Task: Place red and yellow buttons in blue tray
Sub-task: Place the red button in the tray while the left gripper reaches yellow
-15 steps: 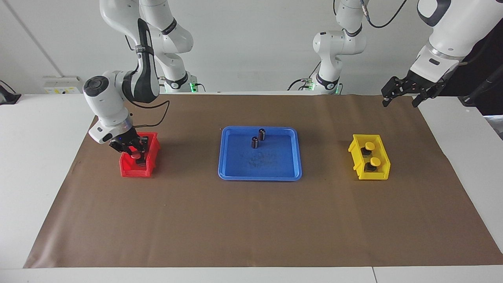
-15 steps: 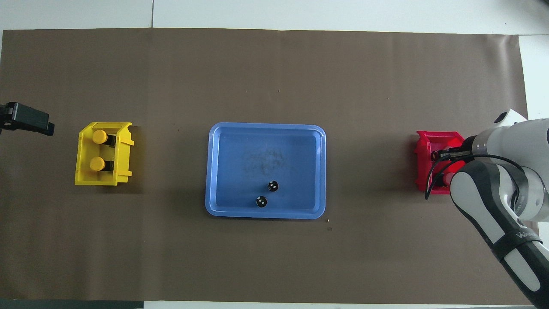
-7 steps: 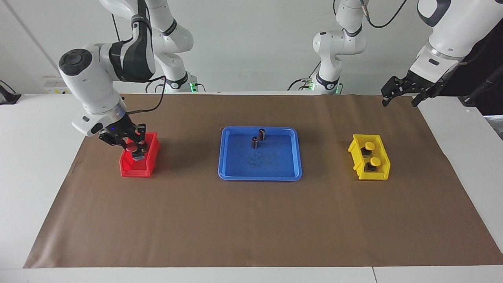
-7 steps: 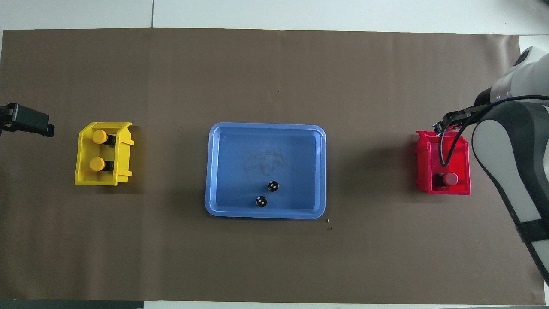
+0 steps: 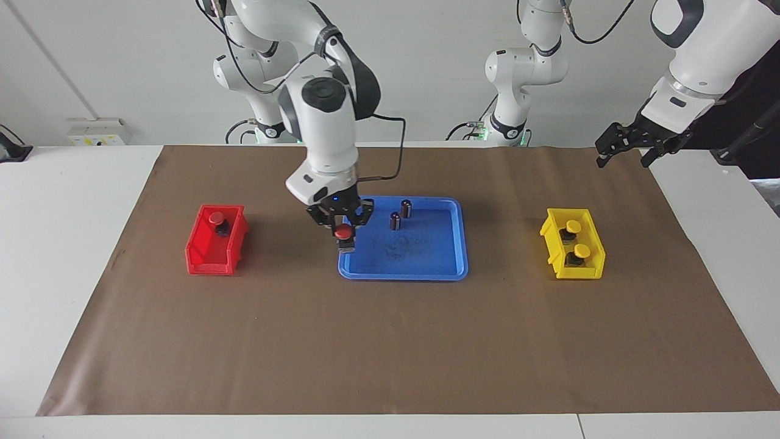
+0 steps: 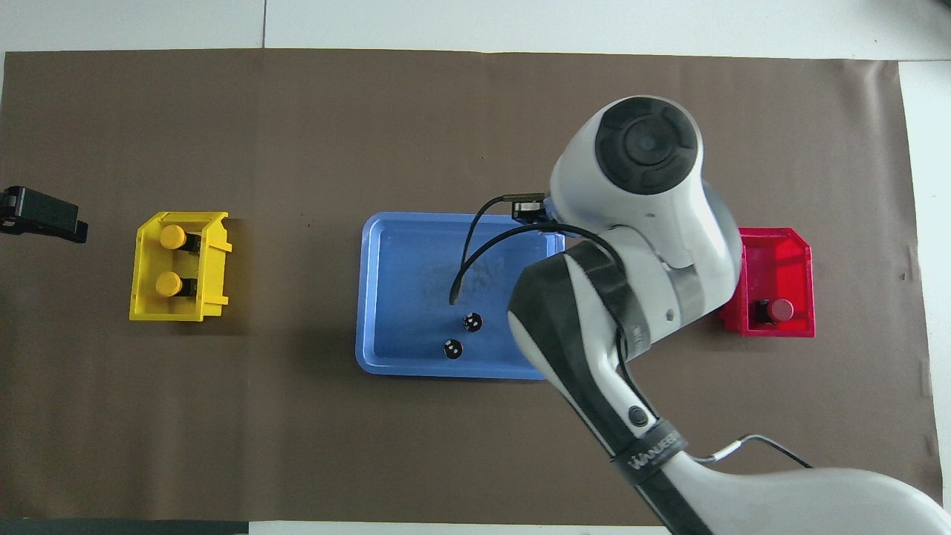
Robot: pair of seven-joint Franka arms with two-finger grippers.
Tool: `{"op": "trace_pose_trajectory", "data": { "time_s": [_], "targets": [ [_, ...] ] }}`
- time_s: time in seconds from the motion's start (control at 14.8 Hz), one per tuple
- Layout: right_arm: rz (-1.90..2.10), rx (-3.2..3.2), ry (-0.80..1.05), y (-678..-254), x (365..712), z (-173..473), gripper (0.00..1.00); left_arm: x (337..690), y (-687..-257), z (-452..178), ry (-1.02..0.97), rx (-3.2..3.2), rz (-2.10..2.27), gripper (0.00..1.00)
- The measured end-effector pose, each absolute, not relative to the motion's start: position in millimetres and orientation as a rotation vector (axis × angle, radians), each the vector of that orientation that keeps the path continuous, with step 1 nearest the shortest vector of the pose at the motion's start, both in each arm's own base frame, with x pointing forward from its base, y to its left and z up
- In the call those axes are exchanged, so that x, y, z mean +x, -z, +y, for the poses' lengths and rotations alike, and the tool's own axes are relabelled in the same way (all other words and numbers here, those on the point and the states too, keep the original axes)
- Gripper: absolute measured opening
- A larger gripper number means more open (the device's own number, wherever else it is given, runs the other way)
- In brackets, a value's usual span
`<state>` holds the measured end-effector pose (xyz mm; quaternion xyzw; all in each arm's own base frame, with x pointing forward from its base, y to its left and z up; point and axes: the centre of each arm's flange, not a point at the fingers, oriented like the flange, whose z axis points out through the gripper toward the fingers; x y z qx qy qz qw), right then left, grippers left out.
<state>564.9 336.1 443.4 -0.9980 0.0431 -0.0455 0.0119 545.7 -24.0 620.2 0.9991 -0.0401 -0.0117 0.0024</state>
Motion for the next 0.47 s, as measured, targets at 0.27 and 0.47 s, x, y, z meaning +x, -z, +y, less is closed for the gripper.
{"op": "trace_pose_trajectory", "data": {
  "time_s": [0.27, 0.47],
  "targets": [
    [0.221, -3.093, 0.159, -378, 548, 403, 0.41, 559, -553, -3, -0.107, 3.135, -0.071, 0.9],
    [0.24, -3.104, 0.149, -359, 553, 401, 0.41, 571, -490, -3, -0.078, 3.137, -0.072, 0.84]
  ]
}}
